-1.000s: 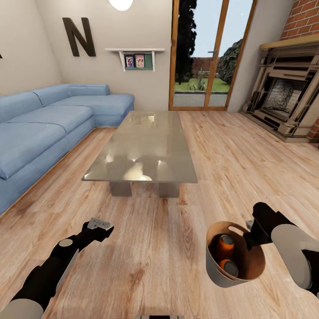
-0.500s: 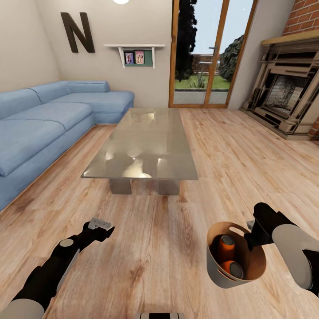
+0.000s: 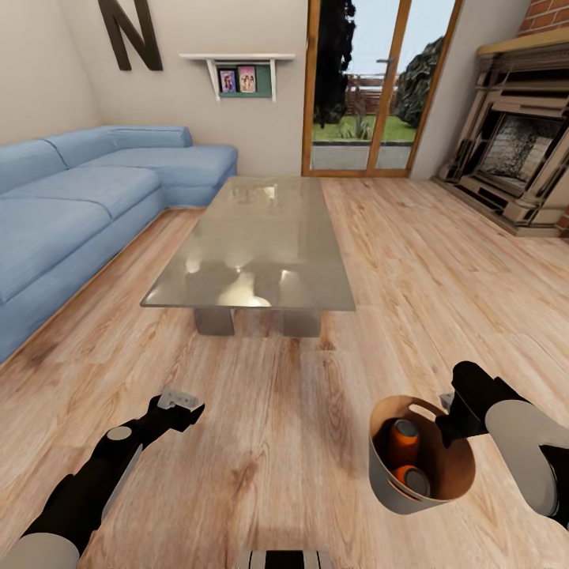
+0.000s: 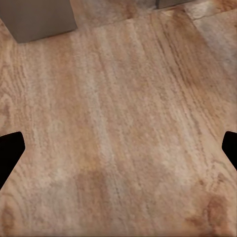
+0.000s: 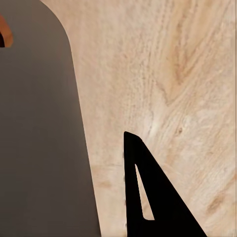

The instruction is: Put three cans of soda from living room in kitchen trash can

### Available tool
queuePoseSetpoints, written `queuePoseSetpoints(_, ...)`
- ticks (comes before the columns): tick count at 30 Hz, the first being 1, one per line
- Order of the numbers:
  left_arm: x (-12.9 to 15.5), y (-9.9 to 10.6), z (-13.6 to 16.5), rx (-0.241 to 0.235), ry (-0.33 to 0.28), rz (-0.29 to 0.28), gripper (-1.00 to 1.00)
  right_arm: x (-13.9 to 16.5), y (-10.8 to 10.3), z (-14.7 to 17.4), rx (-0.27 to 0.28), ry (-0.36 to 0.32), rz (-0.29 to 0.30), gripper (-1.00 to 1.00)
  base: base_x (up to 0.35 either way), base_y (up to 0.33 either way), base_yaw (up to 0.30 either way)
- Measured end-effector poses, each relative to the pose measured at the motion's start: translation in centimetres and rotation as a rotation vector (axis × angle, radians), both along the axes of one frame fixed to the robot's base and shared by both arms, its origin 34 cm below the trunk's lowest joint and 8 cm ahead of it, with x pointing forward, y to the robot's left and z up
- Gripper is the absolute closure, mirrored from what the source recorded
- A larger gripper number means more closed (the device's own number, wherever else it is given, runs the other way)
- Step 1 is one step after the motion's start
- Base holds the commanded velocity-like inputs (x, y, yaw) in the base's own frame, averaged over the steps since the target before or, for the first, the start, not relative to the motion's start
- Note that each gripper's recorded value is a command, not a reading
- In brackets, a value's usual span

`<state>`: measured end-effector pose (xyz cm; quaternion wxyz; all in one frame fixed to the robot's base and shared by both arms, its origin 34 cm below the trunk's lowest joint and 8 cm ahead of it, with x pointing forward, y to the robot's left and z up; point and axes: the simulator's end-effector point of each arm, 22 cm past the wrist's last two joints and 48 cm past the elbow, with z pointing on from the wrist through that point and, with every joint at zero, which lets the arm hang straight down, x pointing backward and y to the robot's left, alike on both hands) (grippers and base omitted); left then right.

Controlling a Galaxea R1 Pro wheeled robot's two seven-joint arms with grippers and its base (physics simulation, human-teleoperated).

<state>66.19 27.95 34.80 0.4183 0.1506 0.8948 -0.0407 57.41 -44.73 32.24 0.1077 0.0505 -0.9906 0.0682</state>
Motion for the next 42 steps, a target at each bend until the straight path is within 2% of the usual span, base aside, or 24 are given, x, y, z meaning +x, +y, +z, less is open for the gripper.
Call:
queuePoseSetpoints(11,0.0,-0.1,0.0,-0.001,0.0,-0.001,-1.0,0.1,0.0,0.1,0.002,-0.003,-0.001,1.0,0.0,0.0,0.0)
queuePoseSetpoints(17,-0.5,0.0,-1.6,0.001,0.027,-0.001,-1.0,-0.3,-0.1,-1.1,0.0,0.018,-0.002,1.0,0.0,0.0,0.0)
queuePoseSetpoints(30,-0.5,-0.1,-1.5,0.0,0.026,-0.001,-1.0,-0.1,-0.1,-1.1,0.002,0.014,-0.003,1.0,0.0,0.0,0.0)
queuePoseSetpoints(42,-1.2,-0.1,-3.8,0.001,0.064,-0.004,-1.0,-0.8,-0.1,-2.9,0.004,0.05,-0.005,1.0,0.0,0.0,0.0)
